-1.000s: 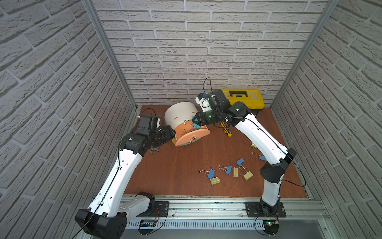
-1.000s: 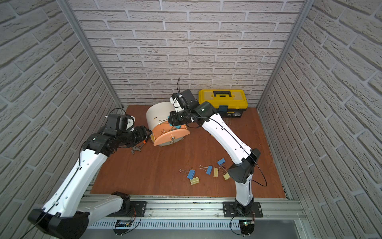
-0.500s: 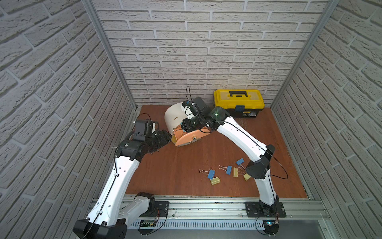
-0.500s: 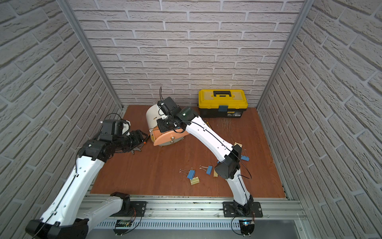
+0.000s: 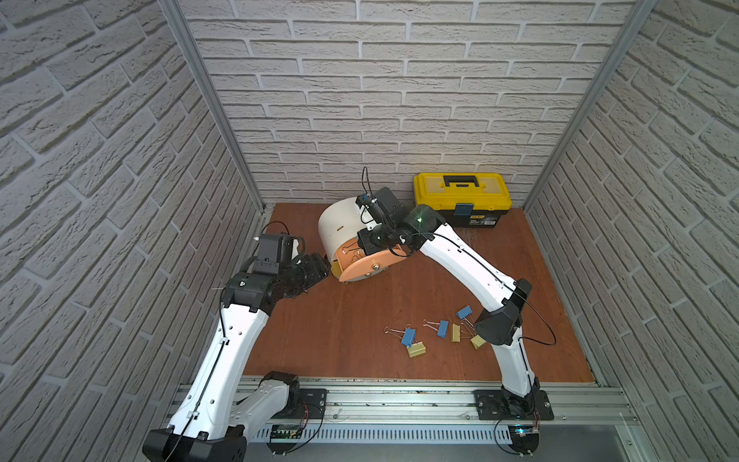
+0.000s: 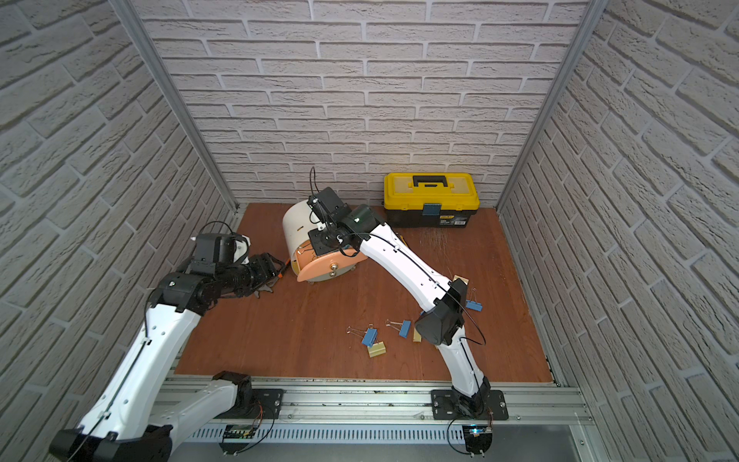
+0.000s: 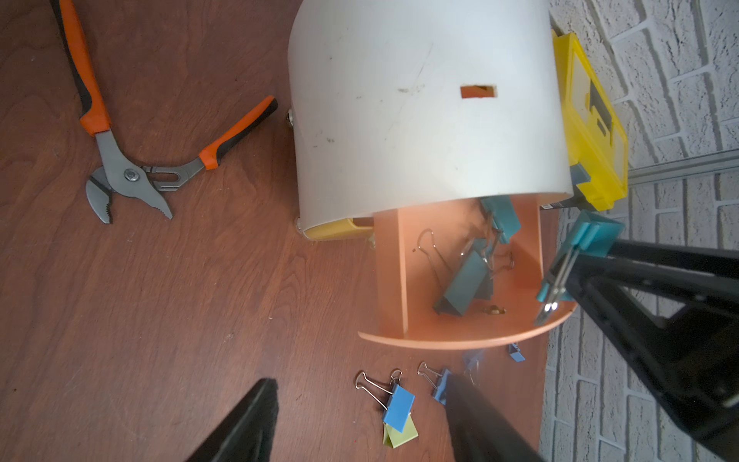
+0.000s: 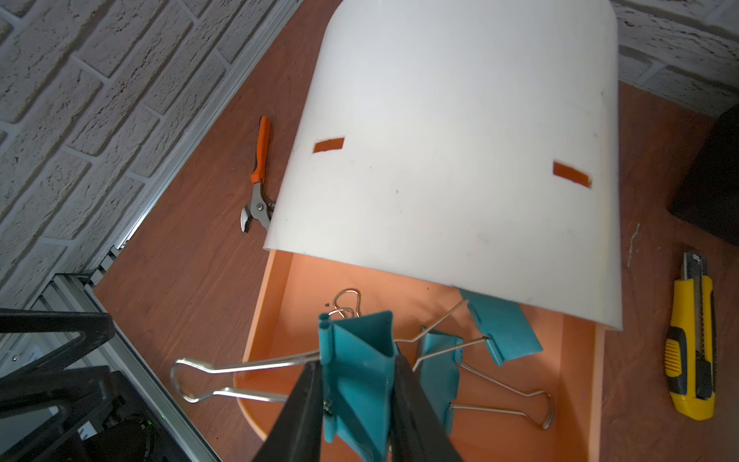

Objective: Put the binder clips in the drawer according to color
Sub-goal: Place the binder clip in the drawer.

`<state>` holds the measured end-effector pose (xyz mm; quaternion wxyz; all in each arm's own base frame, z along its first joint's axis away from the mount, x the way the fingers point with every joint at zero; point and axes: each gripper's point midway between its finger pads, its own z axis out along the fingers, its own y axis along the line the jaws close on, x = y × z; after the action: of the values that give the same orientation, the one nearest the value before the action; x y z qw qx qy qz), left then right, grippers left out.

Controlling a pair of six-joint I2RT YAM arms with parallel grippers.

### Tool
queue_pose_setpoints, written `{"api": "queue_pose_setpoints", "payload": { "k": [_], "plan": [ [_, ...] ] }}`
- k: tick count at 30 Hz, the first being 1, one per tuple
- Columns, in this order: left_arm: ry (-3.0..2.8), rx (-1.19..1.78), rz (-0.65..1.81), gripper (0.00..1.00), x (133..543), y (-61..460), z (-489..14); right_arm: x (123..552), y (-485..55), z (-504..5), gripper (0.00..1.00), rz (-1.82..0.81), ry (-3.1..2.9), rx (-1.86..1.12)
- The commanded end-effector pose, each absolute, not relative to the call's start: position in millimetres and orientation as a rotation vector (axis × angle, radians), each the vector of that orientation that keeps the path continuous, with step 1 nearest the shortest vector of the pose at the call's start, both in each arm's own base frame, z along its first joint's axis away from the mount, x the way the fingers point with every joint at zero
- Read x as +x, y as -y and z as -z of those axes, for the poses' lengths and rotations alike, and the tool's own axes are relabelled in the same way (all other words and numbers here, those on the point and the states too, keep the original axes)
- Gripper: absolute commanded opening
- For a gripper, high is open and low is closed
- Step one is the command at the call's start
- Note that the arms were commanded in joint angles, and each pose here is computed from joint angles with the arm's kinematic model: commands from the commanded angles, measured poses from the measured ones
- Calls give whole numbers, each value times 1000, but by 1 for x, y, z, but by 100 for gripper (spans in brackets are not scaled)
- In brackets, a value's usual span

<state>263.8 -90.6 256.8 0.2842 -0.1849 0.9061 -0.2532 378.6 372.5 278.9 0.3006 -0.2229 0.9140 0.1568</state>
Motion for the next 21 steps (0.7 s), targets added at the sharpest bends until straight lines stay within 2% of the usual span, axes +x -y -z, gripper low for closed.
{"api": "queue_pose_setpoints", "payload": {
  "k": [1,21],
  "plan": [
    [-2418,-471,687,71,263,91,-257,382,-372,-289,19,-399,-2387,-596],
    [-2408,-478,687,71,259,90,-260,386,-369,-298,39,-402,-2360,-580]
  ]
}}
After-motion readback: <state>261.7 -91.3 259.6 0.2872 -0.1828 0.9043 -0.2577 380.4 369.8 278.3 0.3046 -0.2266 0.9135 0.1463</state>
